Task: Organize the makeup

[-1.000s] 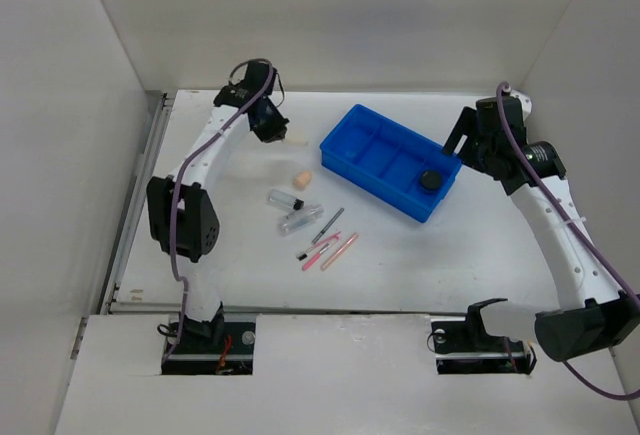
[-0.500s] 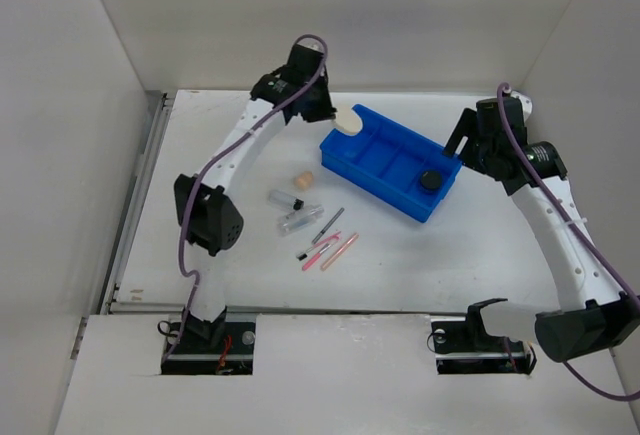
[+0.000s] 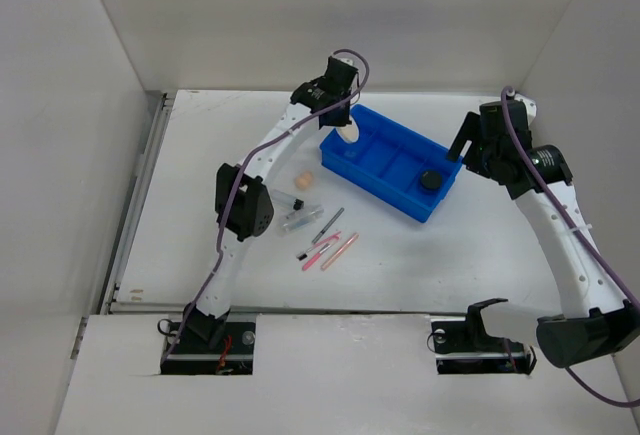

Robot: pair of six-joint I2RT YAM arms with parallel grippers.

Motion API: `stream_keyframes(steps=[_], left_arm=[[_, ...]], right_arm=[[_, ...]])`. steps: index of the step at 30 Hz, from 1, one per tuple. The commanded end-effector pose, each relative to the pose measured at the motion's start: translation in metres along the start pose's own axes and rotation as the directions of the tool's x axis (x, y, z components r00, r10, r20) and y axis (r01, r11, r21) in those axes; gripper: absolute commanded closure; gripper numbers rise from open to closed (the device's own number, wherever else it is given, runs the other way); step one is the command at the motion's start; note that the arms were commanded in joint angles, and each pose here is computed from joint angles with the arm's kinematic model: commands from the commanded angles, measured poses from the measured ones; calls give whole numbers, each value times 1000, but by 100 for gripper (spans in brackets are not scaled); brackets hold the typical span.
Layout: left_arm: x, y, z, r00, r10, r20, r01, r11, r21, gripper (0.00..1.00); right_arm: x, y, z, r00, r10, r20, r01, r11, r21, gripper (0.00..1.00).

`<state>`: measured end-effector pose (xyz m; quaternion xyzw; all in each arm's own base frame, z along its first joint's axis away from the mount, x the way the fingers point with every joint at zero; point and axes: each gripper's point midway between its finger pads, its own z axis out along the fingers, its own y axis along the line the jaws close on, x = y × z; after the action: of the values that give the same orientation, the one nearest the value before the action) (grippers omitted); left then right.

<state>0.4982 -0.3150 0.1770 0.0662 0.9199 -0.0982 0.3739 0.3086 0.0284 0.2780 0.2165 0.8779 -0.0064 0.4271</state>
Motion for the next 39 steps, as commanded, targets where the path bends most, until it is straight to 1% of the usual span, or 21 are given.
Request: stream_keyframes(steps=[1, 9, 13, 18, 19, 20, 21, 22, 24, 26, 27, 29, 30, 31, 32, 33, 34, 35, 36, 37, 39], left_arm=[[-40, 12, -13, 989, 64, 134, -55, 996, -71, 100], [-22, 12, 16, 992, 82, 92, -75, 994, -76, 100], [-23, 8, 34, 990, 76, 116, -69, 995, -68, 100], [-33, 7, 40, 984, 77, 160, -66, 995, -75, 100], [-31, 7, 44, 984, 78, 157, -67, 995, -75, 98], [-24, 8, 49, 987, 84, 135, -73, 994, -82, 90], [-27, 8, 47, 986, 92, 142, -81, 993, -81, 76], [-25, 9, 47, 987, 95, 132, -84, 993, -84, 68], [-31, 9, 37, 985, 92, 144, -81, 993, -81, 44], [-30, 8, 31, 986, 93, 137, -84, 994, -72, 30], [-41, 7, 14, 983, 86, 164, -77, 995, -64, 29], [-45, 0, 0, 983, 71, 171, -69, 997, -17, 31], [-60, -3, -24, 976, 47, 214, -51, 999, 11, 31], [-66, -7, -35, 972, 26, 233, -35, 999, 38, 31], [-57, -4, -36, 978, 21, 210, -29, 999, 32, 32], [-58, -3, -44, 976, 9, 219, -18, 999, 37, 35], [-66, -4, -64, 969, 1, 246, -15, 998, 57, 43], [-52, 1, -61, 977, 11, 212, -20, 999, 44, 46], [-50, 2, -65, 978, 2, 209, -12, 999, 45, 48], [-49, 4, -74, 978, 3, 207, -12, 999, 45, 48], [-27, 15, -72, 990, 22, 140, -23, 1000, 8, 50]], right_arm=[[-13, -3, -10, 999, -6, 40, 6, 1000, 2, 13], [-4, 0, 0, 1000, -16, 7, 16, 1000, 0, 13], [-1, -1, 1, 1000, -20, 0, 20, 1000, 5, 13], [1, 2, 1, 1000, -20, -11, 20, 1000, -14, 13], [-1, 2, -1, 1000, -20, -11, 20, 1000, -14, 13], [-4, 4, 0, 1000, -19, -9, 19, 1000, -15, 13], [-1, 4, 3, 999, -26, -24, 26, 1000, -6, 13], [-4, 5, 0, 1000, -22, -15, 21, 1000, -11, 13], [-5, 5, 0, 1000, -21, -15, 21, 1000, -12, 13], [-6, 6, 1, 1000, -18, -7, 18, 1000, -16, 13], [-2, 5, 3, 1000, -23, -17, 22, 1000, -10, 13], [1, 4, 5, 999, -26, -24, 26, 1000, -6, 13], [3, 2, 4, 999, -26, -26, 26, 1000, -5, 13], [1, 2, 1, 1000, -23, -18, 23, 1000, -9, 13], [1, 2, 1, 1000, -23, -18, 23, 1000, -9, 13], [4, 1, 3, 999, -26, -26, 26, 1000, -5, 13], [3, 0, 0, 1000, -23, -18, 23, 1000, -9, 13], [3, 0, 0, 1000, -23, -18, 23, 1000, -9, 13], [4, 2, 0, 999, -23, -23, 23, 1000, -17, 13], [5, 0, -1, 999, -23, -23, 23, 1000, -17, 13], [6, 0, -1, 999, -23, -23, 23, 1000, -17, 13]])
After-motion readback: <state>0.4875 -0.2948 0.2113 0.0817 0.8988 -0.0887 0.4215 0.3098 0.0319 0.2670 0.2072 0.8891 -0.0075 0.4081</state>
